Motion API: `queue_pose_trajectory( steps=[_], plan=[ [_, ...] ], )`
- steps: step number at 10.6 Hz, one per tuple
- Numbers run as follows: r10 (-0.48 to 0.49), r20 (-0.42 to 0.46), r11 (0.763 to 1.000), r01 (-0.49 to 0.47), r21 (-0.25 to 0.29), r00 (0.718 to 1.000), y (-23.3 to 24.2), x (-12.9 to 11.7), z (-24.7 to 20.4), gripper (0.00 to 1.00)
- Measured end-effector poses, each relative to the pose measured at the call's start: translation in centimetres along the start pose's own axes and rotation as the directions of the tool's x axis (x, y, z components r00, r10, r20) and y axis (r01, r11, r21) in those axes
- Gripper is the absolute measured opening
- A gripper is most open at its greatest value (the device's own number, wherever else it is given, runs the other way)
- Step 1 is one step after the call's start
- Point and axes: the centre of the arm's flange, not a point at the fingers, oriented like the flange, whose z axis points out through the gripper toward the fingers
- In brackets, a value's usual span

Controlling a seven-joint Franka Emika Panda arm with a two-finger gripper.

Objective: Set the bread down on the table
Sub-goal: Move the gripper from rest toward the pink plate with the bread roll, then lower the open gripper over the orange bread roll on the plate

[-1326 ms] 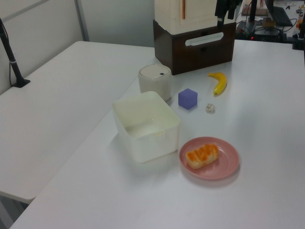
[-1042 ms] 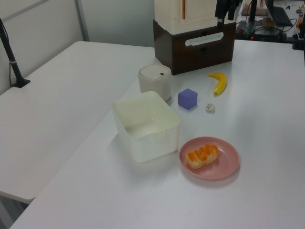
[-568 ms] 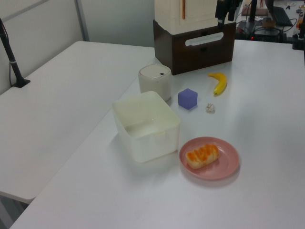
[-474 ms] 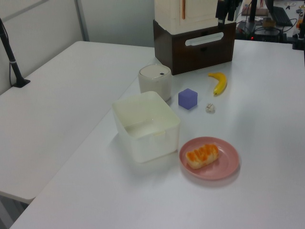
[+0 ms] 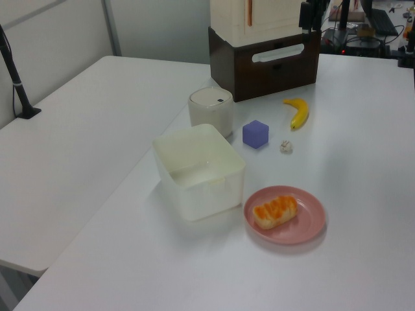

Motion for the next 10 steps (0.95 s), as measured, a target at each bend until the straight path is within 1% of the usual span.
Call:
queue_pose_trajectory(
  steps=[1, 2, 3, 4, 5, 6, 7, 8, 9, 10],
  plan=[
    [-0.01, 0.008, 1.0, 0.01, 0.0, 1.0, -0.3, 0.0, 0.4, 1.0],
    [-0.048, 0.027, 0.999, 0.048, 0.002, 0.998, -1.2, -0.1, 1.3, 1.0],
    [-0.125, 0.062, 0.991, 0.127, -0.029, 0.99, -3.0, -0.4, 2.7, 1.0],
    [-0.221, 0.12, 0.968, 0.232, -0.095, 0.968, -5.6, -0.9, 4.7, 1.0],
    [-0.31, 0.192, 0.925, 0.342, -0.163, 0.931, -9.2, -1.8, 7.2, 1.0],
    [-0.381, 0.262, 0.869, 0.44, -0.227, 0.887, -12.5, -3.0, 9.8, 1.0],
    [-0.441, 0.325, 0.801, 0.531, -0.279, 0.836, -15.5, -4.4, 12.2, 1.0],
    [-0.496, 0.376, 0.736, 0.609, -0.296, 0.783, -18.0, -5.7, 14.1, 1.0],
    [-0.538, 0.409, 0.688, 0.664, -0.291, 0.737, -20.0, -6.9, 15.4, 1.0],
    [-0.562, 0.423, 0.662, 0.693, -0.284, 0.711, -21.6, -7.8, 16.1, 1.0]
  ],
)
